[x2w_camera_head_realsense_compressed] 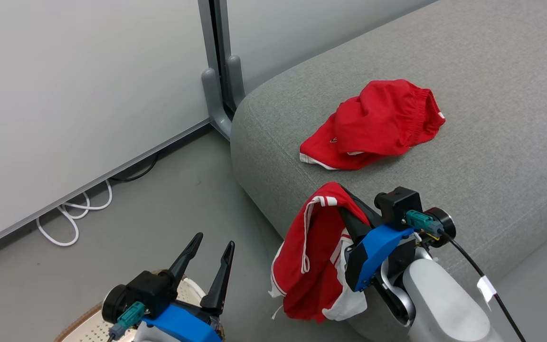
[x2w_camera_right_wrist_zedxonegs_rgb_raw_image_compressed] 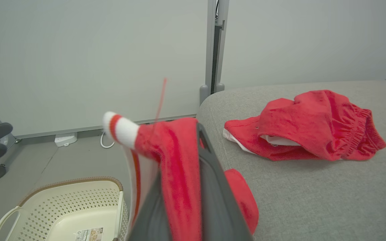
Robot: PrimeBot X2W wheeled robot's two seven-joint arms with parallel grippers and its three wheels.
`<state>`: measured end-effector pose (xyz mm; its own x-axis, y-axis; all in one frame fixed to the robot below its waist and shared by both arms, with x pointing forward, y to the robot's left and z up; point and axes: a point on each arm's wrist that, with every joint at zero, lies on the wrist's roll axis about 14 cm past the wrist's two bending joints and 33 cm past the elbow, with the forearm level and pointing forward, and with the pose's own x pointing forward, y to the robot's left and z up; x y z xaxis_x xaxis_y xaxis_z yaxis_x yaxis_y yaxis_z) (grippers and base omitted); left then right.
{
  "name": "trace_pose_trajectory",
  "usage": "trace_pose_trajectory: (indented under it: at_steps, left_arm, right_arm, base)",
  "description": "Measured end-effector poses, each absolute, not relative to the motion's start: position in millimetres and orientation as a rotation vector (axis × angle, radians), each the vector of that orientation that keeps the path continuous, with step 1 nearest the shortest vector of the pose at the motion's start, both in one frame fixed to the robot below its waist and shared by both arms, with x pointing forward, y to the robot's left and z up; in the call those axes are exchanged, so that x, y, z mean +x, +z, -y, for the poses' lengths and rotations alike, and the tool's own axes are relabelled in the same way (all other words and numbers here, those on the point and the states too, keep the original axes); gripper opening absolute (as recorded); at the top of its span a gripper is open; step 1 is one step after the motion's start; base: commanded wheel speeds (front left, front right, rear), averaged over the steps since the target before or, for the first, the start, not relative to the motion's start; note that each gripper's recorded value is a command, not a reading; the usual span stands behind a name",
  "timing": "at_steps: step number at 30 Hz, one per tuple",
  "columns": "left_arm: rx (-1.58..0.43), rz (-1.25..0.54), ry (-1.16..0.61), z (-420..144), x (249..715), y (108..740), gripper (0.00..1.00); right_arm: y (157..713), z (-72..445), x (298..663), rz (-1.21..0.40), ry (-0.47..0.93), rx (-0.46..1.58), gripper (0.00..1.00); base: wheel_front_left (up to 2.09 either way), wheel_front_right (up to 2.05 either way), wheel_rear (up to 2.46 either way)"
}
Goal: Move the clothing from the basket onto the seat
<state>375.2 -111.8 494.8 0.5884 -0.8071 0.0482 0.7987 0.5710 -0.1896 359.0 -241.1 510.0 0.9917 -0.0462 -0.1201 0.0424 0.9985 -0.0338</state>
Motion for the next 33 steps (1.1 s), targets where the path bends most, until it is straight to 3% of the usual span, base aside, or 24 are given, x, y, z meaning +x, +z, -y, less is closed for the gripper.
trace_pose_trajectory:
  at_steps: [8,14,27,33]
  left_arm:
    - [-0.199,-0.052,-0.955,114,372,493,1.0]
    - [-0.202,-0.051,-0.935,107,382,490,1.0]
    - [-0.2,-0.018,-0.933,96,429,477,1.0]
    - [-0.206,0.014,-0.912,84,462,467,1.0]
  right_arm:
    - [508,247,358,-0.126,-0.065,-0.011,0.0]
    - [517,282,366,-0.133,-0.139,-0.012,0.0]
    - [664,409,446,0.02,-0.361,-0.202,0.0]
    - [707,464,470,0.101,-0.499,-0.278,0.0]
  base:
    - [0.0,0.0,0.0]
    - [0.0,0.0,0.0]
    - [0.0,0.0,0.0]
    - [0.0,0.0,0.0]
